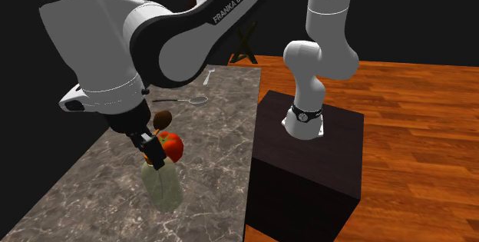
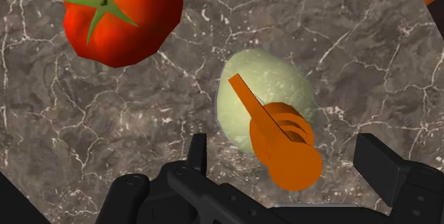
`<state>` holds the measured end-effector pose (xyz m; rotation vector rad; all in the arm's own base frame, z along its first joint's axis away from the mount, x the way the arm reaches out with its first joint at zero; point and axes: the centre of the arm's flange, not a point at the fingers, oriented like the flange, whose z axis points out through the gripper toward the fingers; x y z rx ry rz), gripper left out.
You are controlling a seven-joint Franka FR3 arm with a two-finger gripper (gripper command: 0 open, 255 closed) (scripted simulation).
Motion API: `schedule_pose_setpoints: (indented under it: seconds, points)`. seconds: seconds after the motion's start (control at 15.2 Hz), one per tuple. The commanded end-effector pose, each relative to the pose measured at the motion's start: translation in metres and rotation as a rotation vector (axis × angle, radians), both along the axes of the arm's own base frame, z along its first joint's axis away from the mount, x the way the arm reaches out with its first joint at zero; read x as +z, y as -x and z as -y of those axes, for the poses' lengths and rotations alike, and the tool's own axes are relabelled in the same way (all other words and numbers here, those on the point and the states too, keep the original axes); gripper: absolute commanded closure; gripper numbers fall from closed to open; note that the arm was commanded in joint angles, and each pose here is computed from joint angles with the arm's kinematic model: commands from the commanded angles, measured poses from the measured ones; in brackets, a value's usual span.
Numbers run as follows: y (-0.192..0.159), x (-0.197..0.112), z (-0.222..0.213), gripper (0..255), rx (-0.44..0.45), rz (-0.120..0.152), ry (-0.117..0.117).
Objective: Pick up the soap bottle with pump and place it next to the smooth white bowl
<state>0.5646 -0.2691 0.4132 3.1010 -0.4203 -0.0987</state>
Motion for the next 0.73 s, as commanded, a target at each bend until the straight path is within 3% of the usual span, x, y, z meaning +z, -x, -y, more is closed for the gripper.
schedule_pose_setpoints:
  seconds: [0.0, 0.2, 0.26, 0.66]
  points:
    - [0.0001, -0.0004, -0.0002, 0, 0.000, 0.000, 0.000]
    - [0.0001, -0.0004, -0.0001, 0, 0.000, 0.000, 0.000]
    - [0.0001, -0.0004, -0.0001, 255, 0.000, 0.000, 0.000]
    - [0.0001, -0.0003, -0.0002, 255, 0.000, 0.000, 0.000]
